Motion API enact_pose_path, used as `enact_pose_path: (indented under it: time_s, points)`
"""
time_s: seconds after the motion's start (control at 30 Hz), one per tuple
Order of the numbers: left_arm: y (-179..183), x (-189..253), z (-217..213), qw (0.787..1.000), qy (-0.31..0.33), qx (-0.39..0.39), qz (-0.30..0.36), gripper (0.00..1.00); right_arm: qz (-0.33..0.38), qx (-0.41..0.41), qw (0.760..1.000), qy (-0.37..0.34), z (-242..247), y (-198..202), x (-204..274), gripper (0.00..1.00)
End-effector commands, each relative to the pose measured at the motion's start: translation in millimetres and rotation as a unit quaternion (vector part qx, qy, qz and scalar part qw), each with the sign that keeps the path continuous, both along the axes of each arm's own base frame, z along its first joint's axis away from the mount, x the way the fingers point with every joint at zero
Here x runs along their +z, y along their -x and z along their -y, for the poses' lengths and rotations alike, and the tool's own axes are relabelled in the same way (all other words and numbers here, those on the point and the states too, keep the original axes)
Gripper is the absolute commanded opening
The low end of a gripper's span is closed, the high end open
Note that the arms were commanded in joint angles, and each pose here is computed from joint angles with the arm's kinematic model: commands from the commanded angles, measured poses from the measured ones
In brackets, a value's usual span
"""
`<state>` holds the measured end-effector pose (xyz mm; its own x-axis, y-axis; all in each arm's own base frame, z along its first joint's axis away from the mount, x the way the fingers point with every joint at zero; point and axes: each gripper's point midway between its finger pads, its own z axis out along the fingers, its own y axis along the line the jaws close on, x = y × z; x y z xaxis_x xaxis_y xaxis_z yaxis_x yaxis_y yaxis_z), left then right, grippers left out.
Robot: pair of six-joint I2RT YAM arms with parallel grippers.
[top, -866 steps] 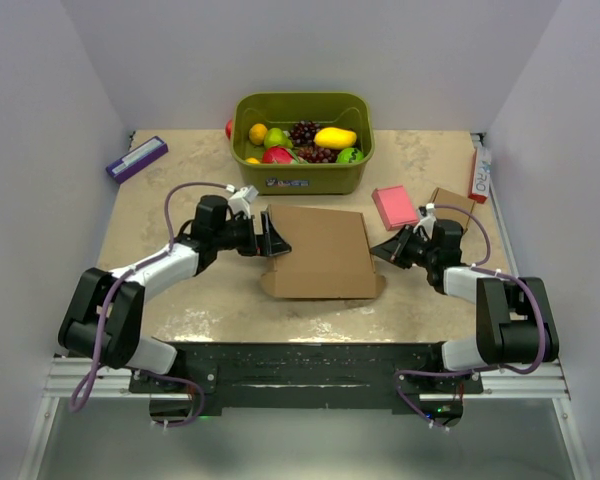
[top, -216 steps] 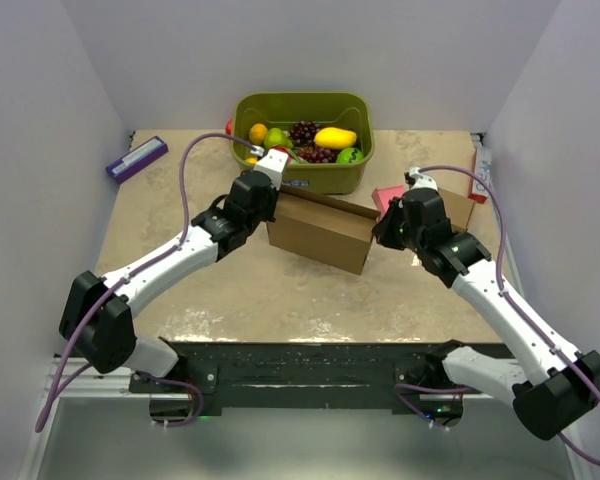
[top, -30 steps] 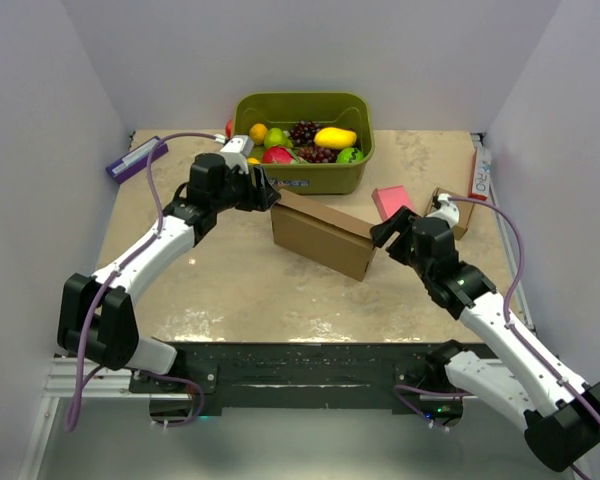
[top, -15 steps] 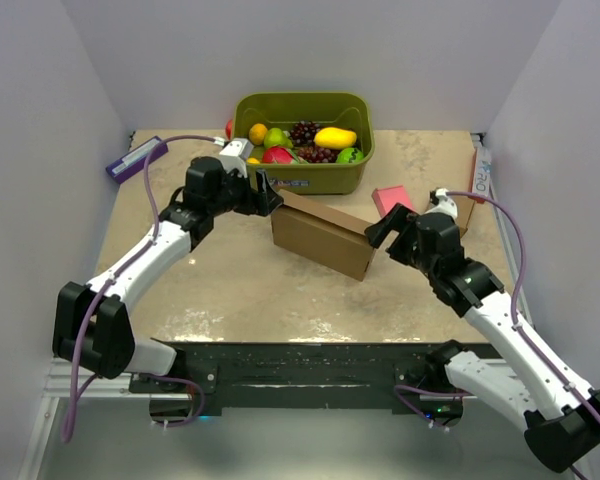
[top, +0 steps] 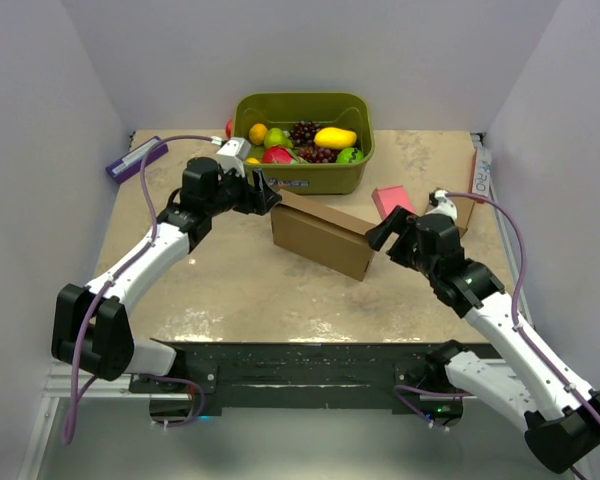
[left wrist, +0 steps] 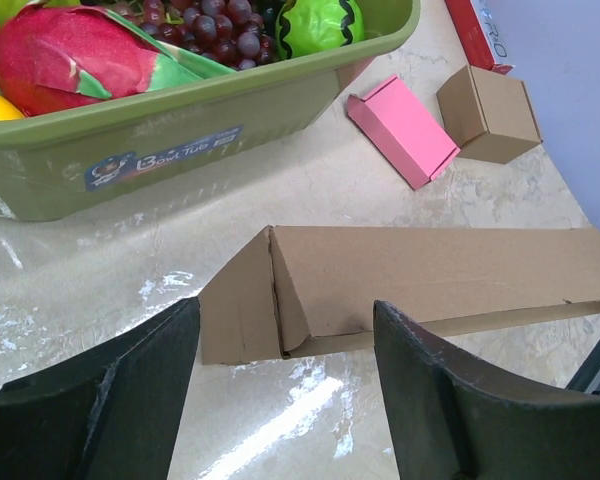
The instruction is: Fold the paper box
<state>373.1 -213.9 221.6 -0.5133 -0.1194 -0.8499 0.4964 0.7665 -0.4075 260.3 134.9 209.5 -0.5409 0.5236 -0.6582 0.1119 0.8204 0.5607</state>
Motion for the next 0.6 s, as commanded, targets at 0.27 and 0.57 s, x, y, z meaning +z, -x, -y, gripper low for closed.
enact_pose_path:
  time_s: [0.27, 0.57]
  points:
    - [-3.8, 5.7, 0.0, 1.0, 0.014, 0.002, 0.006, 0.65, -0.012, -0.006, 1.0, 0.024, 5.6, -0.7, -15.4, 0.82]
    - [-6.6, -12.2, -2.5, 1.0, -0.001, 0.013, -0.029, 0.59, -0.024, -0.005, 0.999, 0.031, 6.0, -0.1, -27.9, 0.7]
